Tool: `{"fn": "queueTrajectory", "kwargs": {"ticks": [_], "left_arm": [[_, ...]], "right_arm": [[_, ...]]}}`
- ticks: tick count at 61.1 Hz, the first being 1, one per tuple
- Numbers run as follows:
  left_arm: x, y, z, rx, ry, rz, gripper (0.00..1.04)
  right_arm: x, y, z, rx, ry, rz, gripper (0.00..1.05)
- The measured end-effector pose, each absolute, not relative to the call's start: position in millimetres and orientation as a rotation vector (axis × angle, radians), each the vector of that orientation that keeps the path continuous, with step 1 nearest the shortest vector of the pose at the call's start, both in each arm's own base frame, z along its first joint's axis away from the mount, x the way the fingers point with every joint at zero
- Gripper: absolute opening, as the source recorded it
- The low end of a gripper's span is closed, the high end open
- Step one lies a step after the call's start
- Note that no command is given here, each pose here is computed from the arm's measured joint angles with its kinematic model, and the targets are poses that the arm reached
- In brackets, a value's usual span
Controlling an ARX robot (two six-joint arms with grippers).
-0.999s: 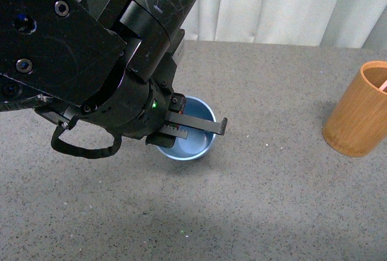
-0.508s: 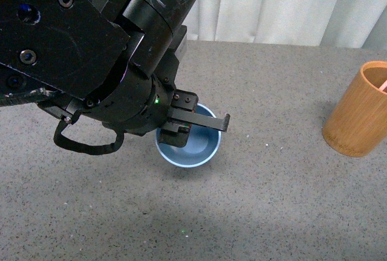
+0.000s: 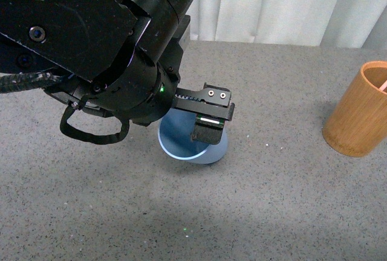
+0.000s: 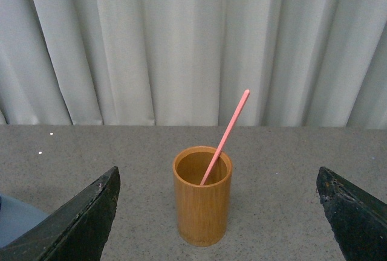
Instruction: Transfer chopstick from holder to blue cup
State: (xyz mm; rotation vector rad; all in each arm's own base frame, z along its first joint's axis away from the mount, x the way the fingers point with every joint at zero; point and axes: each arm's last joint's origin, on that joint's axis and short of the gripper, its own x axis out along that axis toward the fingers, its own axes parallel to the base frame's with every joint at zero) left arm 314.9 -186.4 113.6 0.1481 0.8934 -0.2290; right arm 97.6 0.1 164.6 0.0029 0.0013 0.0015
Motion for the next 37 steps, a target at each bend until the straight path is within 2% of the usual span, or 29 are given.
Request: {"fn": "queueTrajectory", "kwargs": {"ticks": [37], "left_arm": [[315.6,-187.8,126.4,0.121,0.874,-0.231,0.98]], "right_arm": [[97.6,0.1,164.6,0.003,0.001,0.002,0.95]]}}
